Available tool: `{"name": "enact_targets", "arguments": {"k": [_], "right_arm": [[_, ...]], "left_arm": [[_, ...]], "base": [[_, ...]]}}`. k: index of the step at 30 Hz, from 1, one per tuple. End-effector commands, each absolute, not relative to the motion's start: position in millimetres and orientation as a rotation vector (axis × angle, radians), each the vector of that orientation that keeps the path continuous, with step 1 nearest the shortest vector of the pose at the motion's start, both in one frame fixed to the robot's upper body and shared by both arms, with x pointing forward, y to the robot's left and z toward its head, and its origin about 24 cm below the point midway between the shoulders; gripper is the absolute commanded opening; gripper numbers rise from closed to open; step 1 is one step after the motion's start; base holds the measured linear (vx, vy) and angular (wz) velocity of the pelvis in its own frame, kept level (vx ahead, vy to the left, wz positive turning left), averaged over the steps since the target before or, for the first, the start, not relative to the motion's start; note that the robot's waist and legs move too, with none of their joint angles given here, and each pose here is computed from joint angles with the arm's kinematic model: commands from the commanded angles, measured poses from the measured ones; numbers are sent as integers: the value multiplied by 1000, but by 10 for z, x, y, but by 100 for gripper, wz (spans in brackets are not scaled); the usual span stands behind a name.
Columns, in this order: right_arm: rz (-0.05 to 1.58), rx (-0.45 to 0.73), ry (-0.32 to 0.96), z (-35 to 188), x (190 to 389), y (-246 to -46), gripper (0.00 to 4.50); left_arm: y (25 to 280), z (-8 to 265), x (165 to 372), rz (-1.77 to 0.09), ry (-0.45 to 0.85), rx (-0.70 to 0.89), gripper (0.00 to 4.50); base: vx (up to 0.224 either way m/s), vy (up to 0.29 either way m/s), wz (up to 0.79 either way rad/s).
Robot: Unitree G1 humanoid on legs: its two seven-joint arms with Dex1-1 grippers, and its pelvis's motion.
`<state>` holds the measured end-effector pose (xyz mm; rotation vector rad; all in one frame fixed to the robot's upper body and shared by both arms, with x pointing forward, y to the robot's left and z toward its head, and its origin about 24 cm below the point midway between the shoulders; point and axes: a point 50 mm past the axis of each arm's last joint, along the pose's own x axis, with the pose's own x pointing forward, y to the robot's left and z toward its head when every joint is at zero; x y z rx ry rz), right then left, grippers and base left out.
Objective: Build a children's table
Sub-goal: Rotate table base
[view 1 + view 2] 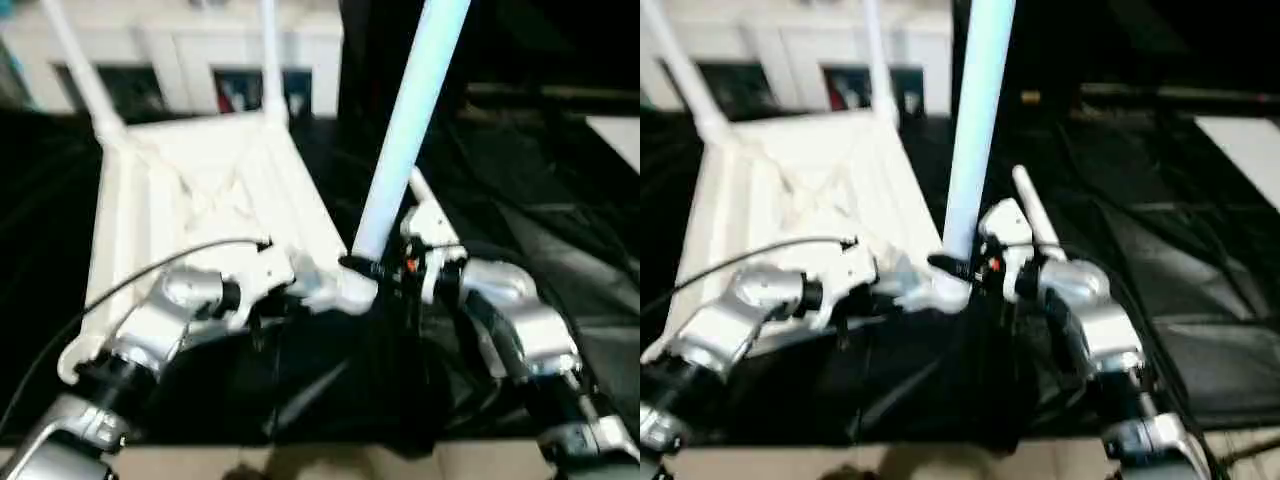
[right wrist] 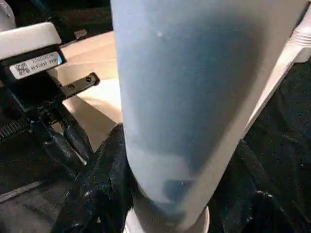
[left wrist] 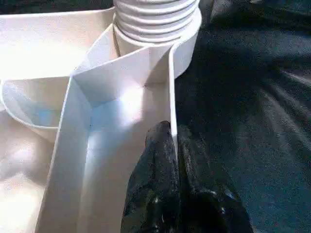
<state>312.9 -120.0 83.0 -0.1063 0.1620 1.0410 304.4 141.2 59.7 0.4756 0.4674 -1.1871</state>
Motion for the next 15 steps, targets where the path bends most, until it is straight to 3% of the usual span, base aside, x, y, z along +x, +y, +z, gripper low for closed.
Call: {"name": "enact_targets", "arguments": {"k": [1, 15], "right_arm": [[1076, -86, 392, 401, 2983, -1154, 184], [1172, -80, 351, 484, 2987, -1190, 184]], "left_arm": [[1417, 629, 3050, -1178, 452, 493, 0], [1428, 713, 2898, -1422, 442, 522, 0]], "base": [[0, 0, 0], [0, 0, 0]]}}
